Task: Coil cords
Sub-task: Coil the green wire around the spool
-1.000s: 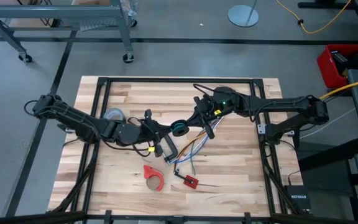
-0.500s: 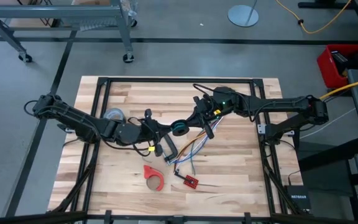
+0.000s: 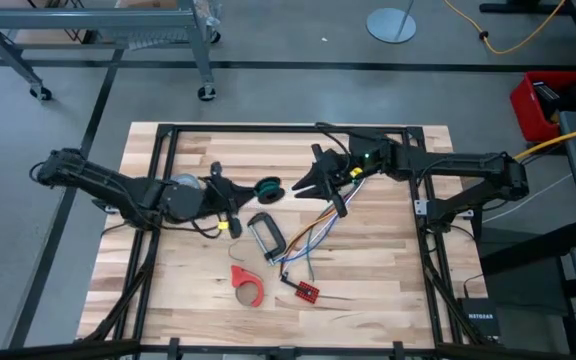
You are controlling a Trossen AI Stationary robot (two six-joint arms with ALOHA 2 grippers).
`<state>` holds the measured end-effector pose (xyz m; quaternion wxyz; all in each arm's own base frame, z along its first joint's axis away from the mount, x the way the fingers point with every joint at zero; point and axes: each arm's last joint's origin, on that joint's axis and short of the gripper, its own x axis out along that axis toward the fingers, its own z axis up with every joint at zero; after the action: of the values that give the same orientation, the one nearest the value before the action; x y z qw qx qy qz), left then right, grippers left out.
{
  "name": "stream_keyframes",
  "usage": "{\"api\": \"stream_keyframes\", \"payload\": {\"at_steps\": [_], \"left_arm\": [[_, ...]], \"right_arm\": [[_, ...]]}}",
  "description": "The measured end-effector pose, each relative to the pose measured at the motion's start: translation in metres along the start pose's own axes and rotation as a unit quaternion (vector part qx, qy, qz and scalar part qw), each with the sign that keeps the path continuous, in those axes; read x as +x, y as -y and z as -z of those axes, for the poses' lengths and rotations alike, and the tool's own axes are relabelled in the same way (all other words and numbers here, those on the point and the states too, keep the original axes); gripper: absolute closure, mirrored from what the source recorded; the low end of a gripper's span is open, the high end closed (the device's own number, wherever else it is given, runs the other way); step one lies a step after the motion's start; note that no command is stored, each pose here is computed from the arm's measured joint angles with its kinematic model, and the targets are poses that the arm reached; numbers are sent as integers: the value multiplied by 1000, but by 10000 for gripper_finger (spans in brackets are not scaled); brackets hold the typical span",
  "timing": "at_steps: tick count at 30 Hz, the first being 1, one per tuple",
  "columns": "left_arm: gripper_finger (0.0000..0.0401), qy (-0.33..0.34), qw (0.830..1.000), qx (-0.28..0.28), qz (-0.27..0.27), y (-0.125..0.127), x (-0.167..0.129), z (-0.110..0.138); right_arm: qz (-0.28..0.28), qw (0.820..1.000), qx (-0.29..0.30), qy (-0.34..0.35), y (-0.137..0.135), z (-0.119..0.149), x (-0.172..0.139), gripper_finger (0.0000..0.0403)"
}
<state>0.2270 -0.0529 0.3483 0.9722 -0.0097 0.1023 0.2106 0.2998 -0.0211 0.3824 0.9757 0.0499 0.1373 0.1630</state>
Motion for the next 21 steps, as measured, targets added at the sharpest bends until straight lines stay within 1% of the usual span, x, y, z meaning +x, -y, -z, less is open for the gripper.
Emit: {"api": "stream_keyframes", "payload": {"at_steps": [2,5,7,9,11,14,21], "left_arm": [[401,9,1000,-11,2,-11,-14,-6],[401,31,999,-35,4,-30,-36,-16],[401,40,998,-44,5,-42,-51,-20],[401,46,998,-49,5,-54,-64,-22],[401,45,998,-51,5,-64,-76,-21],[401,38,998,-58,3,-77,-89,-17],[401,40,996,-73,-14,-102,-115,-10]], "right_arm": [[23,999,-4,-24,-3,-12,-9,306],[74,996,-7,-56,-8,-30,-25,306],[106,992,-11,-61,-11,-42,-35,306],[125,990,-29,-59,-16,-53,-48,306],[131,990,-46,-38,-23,-64,-62,306],[133,989,-58,-7,-34,-73,-85,306],[134,988,-69,30,-60,-76,-140,306]]}}
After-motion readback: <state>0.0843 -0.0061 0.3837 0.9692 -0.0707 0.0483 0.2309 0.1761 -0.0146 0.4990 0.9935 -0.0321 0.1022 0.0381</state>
